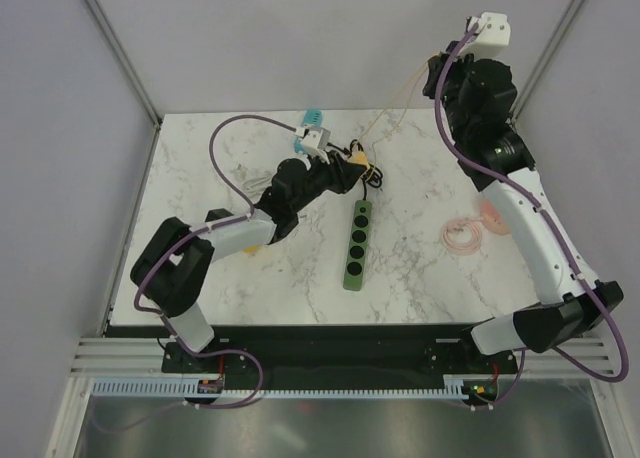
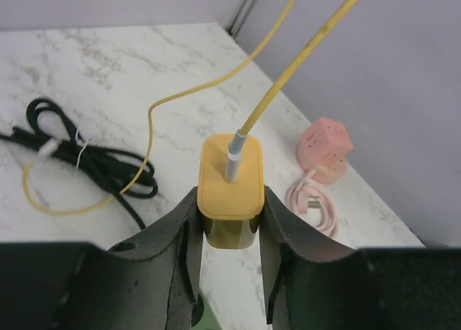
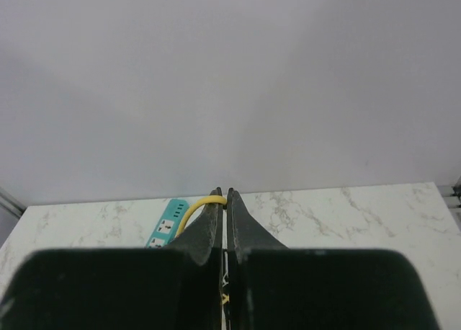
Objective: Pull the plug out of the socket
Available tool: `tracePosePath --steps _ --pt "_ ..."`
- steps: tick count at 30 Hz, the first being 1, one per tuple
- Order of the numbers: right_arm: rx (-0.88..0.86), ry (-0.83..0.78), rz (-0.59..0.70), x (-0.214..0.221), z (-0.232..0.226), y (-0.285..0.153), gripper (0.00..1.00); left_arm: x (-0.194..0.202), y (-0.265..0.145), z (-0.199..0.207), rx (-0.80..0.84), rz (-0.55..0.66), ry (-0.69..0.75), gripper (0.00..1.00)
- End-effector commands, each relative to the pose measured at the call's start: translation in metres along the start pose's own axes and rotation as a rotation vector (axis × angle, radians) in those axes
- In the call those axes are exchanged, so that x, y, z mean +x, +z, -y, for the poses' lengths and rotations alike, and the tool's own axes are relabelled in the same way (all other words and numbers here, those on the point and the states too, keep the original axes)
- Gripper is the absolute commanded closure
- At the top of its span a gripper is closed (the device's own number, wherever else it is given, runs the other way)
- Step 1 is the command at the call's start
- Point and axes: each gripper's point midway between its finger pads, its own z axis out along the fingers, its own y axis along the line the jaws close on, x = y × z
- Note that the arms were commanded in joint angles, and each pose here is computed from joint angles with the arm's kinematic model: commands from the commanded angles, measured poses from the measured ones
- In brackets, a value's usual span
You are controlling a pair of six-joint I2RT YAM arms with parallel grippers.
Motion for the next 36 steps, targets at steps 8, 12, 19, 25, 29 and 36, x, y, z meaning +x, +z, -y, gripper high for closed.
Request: tracePosePath --steps 8,12,19,25,29,36 --pt "0.026 0.043 0.449 -0.208 0.006 -0.064 1.0 -0.046 0.006 0.058 0.075 -0.025 0.031 0.98" --pt "0.0 0.057 0.541 -0.259 0.0 -0.082 1.0 -0.066 0.007 0.079 0.108 0.008 0.026 0.98" --pt "-0.005 0.078 0.588 -0.27 0.001 -0.09 1.0 -0.065 0.013 0.09 0.12 -0.013 0.034 0.98" --pt "-0.009 0.084 0.708 -0.309 0.006 -0.123 1.0 -0.062 0.019 0.093 0.133 -0.022 0.021 0.98" --pt "-0.058 0.086 0.88 -0.35 0.004 -0.164 1.0 -0.069 0.025 0.105 0.159 -0.015 0.013 0.98" --pt "-0.063 0.101 0.893 -0.35 0.008 -0.178 1.0 -0.068 0.023 0.121 0.174 -0.015 0.012 0.98"
